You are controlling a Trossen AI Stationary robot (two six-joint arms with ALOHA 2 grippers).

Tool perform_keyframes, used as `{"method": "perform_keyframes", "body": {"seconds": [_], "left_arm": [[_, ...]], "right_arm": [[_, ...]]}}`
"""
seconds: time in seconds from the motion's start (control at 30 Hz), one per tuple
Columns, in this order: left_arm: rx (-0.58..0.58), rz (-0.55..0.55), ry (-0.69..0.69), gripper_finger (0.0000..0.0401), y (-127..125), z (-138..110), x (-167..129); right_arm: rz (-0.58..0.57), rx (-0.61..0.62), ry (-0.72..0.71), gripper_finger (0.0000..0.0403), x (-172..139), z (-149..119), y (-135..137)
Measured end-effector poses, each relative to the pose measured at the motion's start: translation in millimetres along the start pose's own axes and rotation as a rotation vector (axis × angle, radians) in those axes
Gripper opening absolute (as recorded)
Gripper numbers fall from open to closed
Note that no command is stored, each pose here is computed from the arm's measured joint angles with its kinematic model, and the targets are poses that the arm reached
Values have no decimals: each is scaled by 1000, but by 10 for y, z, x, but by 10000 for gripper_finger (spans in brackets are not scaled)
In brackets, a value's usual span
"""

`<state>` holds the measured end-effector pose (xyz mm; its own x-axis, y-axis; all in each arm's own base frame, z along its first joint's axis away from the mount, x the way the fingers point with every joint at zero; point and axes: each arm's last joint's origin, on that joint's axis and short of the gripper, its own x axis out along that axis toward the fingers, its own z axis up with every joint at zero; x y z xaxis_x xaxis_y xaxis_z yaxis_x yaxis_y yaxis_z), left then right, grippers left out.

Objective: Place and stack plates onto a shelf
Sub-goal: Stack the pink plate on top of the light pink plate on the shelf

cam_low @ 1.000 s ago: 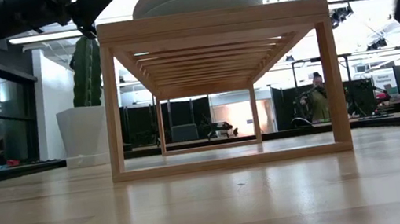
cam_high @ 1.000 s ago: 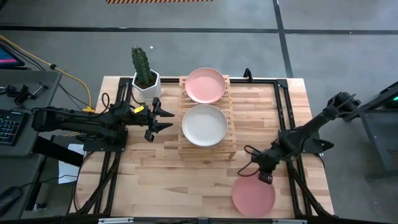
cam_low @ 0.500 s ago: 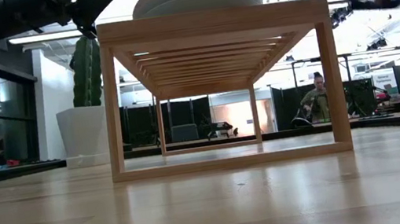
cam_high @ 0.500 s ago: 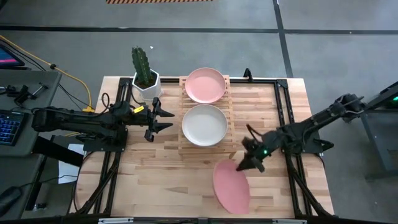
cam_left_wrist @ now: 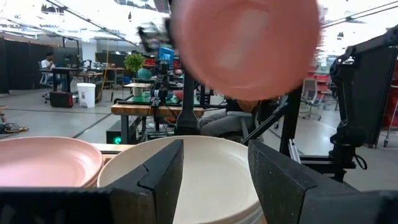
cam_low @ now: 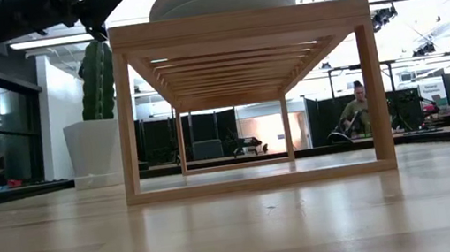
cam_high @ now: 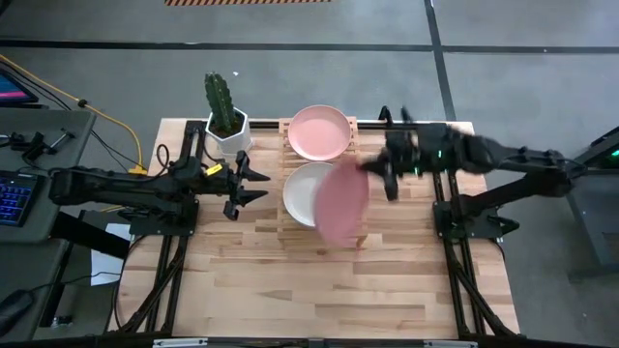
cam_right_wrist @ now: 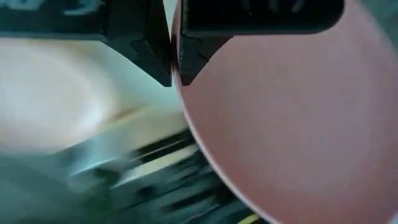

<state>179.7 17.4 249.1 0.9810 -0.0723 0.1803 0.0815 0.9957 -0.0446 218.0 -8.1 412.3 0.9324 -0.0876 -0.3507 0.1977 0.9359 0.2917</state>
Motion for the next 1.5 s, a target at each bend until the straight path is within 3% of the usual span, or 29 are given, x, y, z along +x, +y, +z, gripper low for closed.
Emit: {"method": "perform_keyframes", "body": {"seconds": [0.17, 0.4, 0.53, 0.73, 1.2, 1.33, 1.5], "left_arm": [[20, -2, -20, 170, -15, 58, -52], [37, -2, -22, 170, -27, 91, -98], [36, -2, -16, 170, -27, 84, -98], [34, -1, -1, 170, -26, 69, -97], [30, 0, 10, 170, -25, 59, -96], [30, 0, 10, 170, -24, 58, -96], [30, 0, 11, 170, -24, 58, -97]], "right_arm": [[-346, 27, -94, 0, 53, 382, -457], [-594, 198, -28, 0, 453, 436, -1301], [-581, 265, 54, 0, 737, 334, -1620], [-518, 302, 120, 0, 1019, 222, -1757], [-486, 257, 144, 2, 910, 242, -1705], [-466, 254, 168, 28, 925, 221, -1686], [-449, 236, 177, 92, 952, 212, -1631]]}}
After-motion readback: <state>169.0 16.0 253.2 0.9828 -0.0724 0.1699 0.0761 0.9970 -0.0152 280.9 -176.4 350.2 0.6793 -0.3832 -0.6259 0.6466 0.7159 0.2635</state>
